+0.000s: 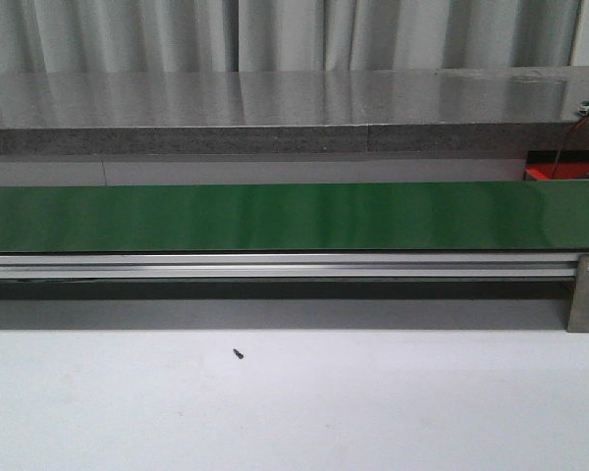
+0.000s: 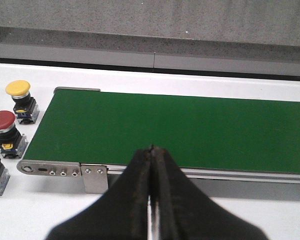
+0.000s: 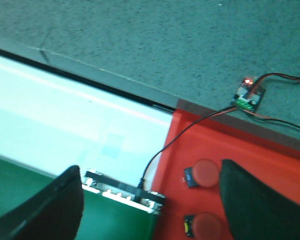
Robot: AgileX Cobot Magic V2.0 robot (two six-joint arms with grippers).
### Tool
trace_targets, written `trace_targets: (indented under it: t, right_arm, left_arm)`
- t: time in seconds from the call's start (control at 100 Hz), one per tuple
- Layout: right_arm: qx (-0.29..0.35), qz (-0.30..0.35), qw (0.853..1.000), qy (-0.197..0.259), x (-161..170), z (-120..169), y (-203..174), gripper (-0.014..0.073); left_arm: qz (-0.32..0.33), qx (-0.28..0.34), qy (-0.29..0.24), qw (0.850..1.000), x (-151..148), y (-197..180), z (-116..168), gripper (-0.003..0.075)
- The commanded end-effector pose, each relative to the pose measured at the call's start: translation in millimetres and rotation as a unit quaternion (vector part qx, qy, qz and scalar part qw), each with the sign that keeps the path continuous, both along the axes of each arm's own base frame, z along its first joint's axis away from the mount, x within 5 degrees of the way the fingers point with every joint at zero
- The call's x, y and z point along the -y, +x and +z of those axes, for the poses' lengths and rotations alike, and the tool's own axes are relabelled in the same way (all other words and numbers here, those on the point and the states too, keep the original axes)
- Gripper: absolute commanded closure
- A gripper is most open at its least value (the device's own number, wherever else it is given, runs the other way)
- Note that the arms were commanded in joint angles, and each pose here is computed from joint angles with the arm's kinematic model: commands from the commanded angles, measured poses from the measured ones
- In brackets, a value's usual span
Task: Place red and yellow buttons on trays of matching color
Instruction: 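Withdraw the right gripper from the red tray, then reach the left gripper to the table and grasp a third red button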
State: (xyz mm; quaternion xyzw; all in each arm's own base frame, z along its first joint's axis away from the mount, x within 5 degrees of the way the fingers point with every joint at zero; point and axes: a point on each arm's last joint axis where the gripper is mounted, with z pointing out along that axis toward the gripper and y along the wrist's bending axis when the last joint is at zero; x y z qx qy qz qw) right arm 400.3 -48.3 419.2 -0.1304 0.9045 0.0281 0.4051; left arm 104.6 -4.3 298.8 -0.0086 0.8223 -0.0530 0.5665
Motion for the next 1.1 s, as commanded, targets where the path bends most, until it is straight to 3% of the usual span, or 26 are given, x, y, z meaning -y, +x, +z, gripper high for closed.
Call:
trace_targets:
  t: [0.0, 0.28, 0.67, 0.81, 1.09]
  right_arm:
    - [0.057, 0.013, 0.998, 0.008, -21, 36, -35, 0.0048]
    - [0.123, 0.003, 0.992, 0.013, -50, 18, -126, 0.0048]
    - [0.184, -0.037, 0.982, 0.018, -55, -66, -260, 0.0078]
    - [0.212, -0.038, 0.976, 0.017, -57, -84, -293, 0.0226]
    - [0.23, -0.036, 0.972, 0.016, -58, -95, -313, 0.0697]
  left_arm:
    - [0.014, 0.046, -0.005, 0.999, -2, 3, 15, 0.074]
    - [0.013, 0.045, -0.005, 0.999, -2, 2, 15, 0.074]
    - [0.013, 0.045, -0.005, 0.999, -2, 2, 15, 0.074]
    - [0.013, 0.045, -0.005, 0.999, -2, 2, 15, 0.074]
    - [0.013, 0.045, -0.005, 0.999, -2, 2, 15, 0.0738]
